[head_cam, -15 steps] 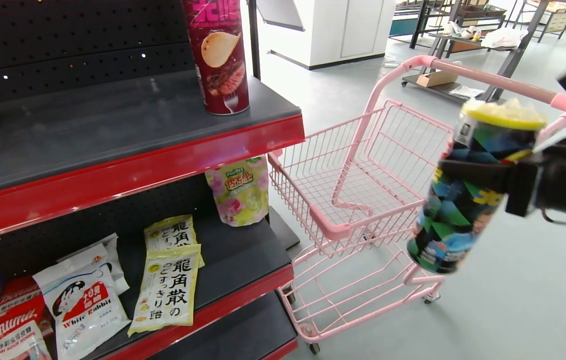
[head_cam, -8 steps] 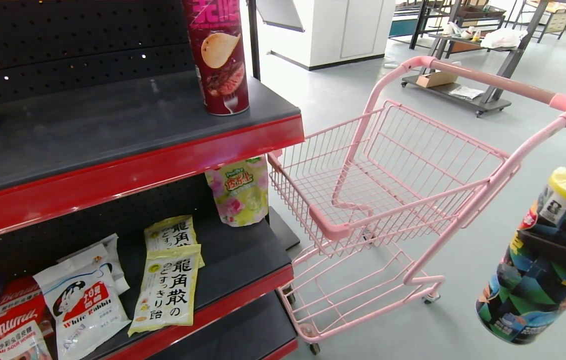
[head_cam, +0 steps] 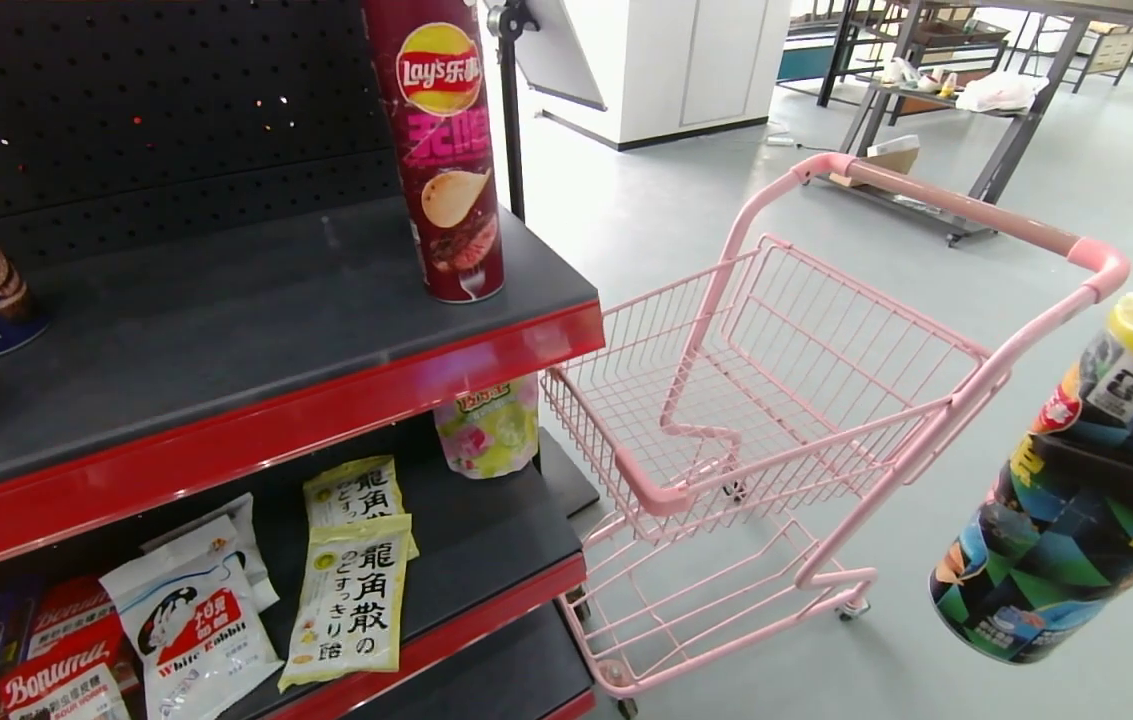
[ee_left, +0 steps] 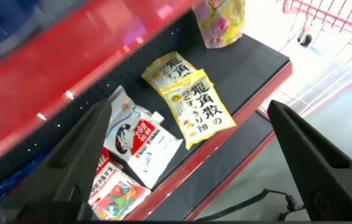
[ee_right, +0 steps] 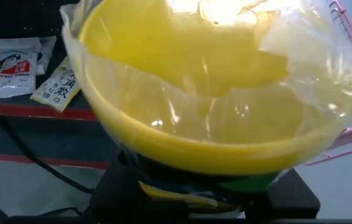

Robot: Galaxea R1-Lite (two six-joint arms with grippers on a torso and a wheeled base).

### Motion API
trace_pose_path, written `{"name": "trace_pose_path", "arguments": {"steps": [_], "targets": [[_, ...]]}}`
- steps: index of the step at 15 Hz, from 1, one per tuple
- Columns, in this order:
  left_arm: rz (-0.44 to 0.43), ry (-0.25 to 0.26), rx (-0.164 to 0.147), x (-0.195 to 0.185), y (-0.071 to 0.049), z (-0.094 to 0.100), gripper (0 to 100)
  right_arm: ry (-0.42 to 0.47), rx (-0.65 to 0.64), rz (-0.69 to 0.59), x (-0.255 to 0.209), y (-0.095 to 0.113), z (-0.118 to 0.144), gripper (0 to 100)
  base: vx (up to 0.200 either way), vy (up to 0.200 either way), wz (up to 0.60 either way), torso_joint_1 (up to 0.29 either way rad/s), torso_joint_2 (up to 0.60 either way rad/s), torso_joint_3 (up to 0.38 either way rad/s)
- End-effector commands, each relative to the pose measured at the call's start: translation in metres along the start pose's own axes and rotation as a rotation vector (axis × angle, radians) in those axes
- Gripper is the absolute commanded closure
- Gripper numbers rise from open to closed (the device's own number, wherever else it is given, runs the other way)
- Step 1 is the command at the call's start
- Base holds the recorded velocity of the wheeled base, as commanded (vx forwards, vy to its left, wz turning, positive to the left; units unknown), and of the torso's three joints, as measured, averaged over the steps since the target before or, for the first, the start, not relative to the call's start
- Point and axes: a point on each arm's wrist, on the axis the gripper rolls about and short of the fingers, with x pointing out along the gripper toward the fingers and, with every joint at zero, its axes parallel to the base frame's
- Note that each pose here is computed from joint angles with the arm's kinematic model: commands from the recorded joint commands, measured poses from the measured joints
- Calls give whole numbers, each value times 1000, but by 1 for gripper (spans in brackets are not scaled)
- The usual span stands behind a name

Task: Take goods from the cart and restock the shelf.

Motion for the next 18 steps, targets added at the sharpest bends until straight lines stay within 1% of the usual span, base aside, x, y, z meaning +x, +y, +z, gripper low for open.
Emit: {"name": "trace_pose_path", "arguments": {"steps": [1,3,5,7,8,10,11,13,16,18], "targets": [[0,-5,0,0,1,3,0,27,0,11,13,-2,3,100,0,0,0,139,-505,-373],[2,-14,3,-1,1,5,0,42,0,15,19,-2,3,100,0,0,0,158,-515,-376],[-1,-1,8,2,2,10,0,45,-14,17,21,-2,3,100,0,0,0,178,-537,-374],[11,6,47,5,4,20,0,57,-15,19,25,-3,2,100,0,0,0,183,-559,-373],[26,9,58,7,6,24,0,64,-19,19,26,-3,1,100,0,0,0,193,-569,-378],[29,12,70,7,6,25,0,83,-38,18,30,-3,-2,100,0,0,0,173,-503,-325],[30,11,72,7,6,25,0,82,-41,21,30,-3,-2,100,-200,0,0,80,-227,-149],[61,20,72,7,7,24,0,91,-42,20,30,-3,-4,100,-200,0,0,53,-90,-58],[59,22,72,7,6,23,0,95,-42,22,30,-3,-5,100,-200,0,0,9,-22,-14],[59,23,72,7,6,21,0,94,-42,19,29,-2,-5,100,0,0,0,0,0,0]]}}
